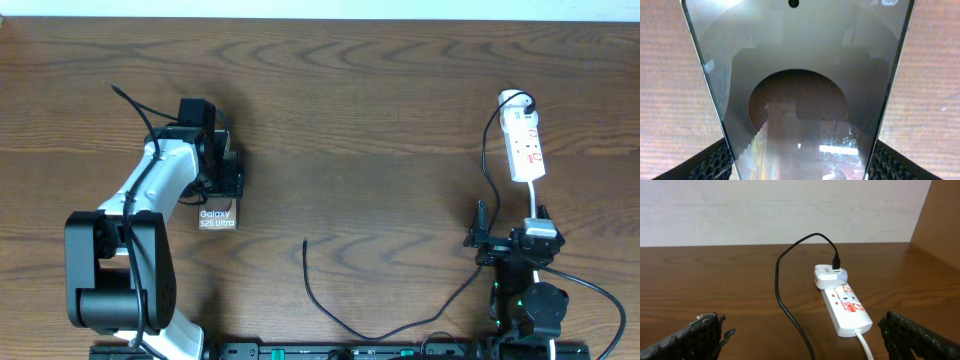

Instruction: Plug charger to phone and switch on socket

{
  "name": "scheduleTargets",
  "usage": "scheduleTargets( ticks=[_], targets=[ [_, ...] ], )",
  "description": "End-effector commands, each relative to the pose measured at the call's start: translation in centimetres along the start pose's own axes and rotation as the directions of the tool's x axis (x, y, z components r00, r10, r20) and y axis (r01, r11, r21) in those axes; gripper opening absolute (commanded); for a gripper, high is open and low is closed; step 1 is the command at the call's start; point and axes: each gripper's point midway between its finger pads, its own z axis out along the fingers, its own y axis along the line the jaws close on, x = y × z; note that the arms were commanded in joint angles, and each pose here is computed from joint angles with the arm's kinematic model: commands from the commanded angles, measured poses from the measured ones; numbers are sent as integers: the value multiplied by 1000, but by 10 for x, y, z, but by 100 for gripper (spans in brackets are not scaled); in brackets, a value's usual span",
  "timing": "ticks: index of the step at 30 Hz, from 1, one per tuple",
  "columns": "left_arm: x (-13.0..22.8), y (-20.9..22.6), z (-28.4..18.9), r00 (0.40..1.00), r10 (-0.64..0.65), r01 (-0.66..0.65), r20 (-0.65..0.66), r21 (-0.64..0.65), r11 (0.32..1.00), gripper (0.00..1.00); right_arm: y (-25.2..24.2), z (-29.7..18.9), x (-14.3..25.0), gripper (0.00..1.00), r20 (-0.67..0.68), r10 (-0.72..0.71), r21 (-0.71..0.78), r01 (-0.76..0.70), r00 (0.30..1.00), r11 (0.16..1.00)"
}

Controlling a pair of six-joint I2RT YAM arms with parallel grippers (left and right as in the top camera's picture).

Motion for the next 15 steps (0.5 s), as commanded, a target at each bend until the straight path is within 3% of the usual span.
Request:
scheduleTargets(
  ticks=[1, 15],
  targets=[
    [-4, 0, -5, 1000, -7, 7, 25, 6, 1000, 8, -3, 0, 0, 99, 1, 18, 13, -18, 1000, 1000],
    [11, 1, 36, 996, -9, 9, -86, 4, 1000, 7, -3, 0, 0, 99, 1, 18, 14, -18, 1000, 1000]
  ],
)
